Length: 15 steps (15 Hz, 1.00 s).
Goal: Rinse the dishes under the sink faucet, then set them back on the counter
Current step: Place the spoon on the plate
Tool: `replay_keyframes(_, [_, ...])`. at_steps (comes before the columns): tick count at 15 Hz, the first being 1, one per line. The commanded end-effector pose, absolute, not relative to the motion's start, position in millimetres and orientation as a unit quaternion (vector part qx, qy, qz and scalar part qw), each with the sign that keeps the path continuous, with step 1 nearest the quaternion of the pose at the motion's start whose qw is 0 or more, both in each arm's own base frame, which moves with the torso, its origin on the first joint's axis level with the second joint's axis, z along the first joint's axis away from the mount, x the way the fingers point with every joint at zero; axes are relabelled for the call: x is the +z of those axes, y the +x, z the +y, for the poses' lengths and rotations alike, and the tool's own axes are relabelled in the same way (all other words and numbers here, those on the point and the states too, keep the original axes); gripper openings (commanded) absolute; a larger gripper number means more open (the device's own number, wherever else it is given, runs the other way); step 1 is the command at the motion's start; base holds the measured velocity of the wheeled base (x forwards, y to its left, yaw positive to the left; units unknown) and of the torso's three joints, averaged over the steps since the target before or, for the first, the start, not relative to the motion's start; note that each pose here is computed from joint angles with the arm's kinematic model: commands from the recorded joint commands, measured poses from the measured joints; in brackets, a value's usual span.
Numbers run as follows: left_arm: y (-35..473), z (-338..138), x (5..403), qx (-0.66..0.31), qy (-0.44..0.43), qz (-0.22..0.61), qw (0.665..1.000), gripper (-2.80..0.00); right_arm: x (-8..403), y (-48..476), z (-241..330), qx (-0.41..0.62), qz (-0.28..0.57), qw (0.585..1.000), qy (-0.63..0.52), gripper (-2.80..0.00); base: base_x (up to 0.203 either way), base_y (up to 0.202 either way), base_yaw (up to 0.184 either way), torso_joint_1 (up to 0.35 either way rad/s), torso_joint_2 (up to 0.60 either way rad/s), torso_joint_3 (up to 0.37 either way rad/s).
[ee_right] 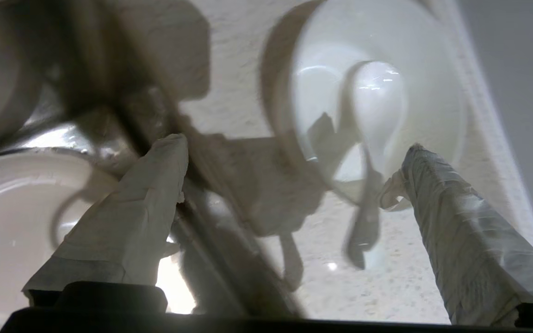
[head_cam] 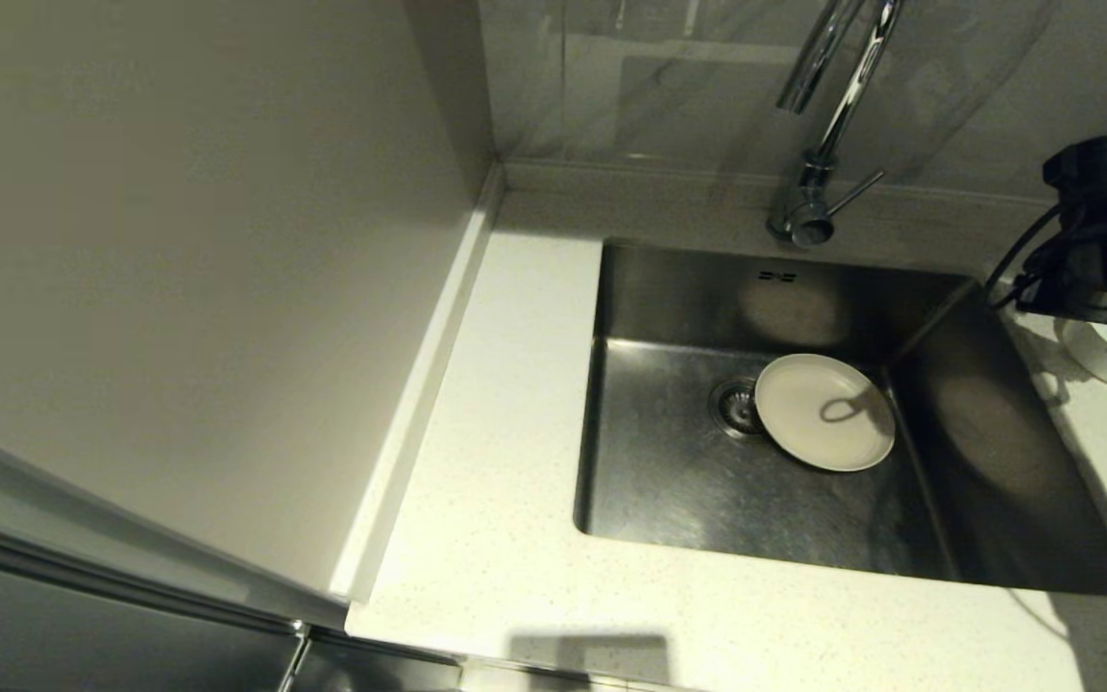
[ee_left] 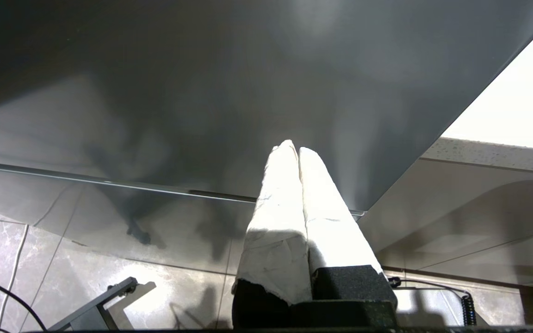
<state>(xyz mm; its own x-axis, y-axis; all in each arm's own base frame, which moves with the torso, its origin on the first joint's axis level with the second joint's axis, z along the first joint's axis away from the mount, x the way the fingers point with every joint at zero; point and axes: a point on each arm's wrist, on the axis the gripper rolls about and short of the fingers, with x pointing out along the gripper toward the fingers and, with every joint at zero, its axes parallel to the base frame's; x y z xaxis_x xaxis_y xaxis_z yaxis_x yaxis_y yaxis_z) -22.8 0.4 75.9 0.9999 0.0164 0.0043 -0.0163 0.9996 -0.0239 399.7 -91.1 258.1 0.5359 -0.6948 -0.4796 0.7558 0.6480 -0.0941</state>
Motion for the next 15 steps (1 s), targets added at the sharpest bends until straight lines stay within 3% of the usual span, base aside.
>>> replay_keyframes(1, [-23.0,0.4,75.9,0.008,-0.012,-0.004,1.000,-2.80,254.9,402.1,-89.5,-0.414,0.249,0.874,0.060,0.00,0.000,0.000,0.000,0.000,0.00,0.000])
replay_keyframes(15, [-23.0,0.4,75.9,0.008,-0.012,-0.004,1.000,-2.80,251.2,405.9,-94.0,-0.385,0.258,0.884,0.065,0.00,0.000,0.000,0.000,0.000,0.00,0.000])
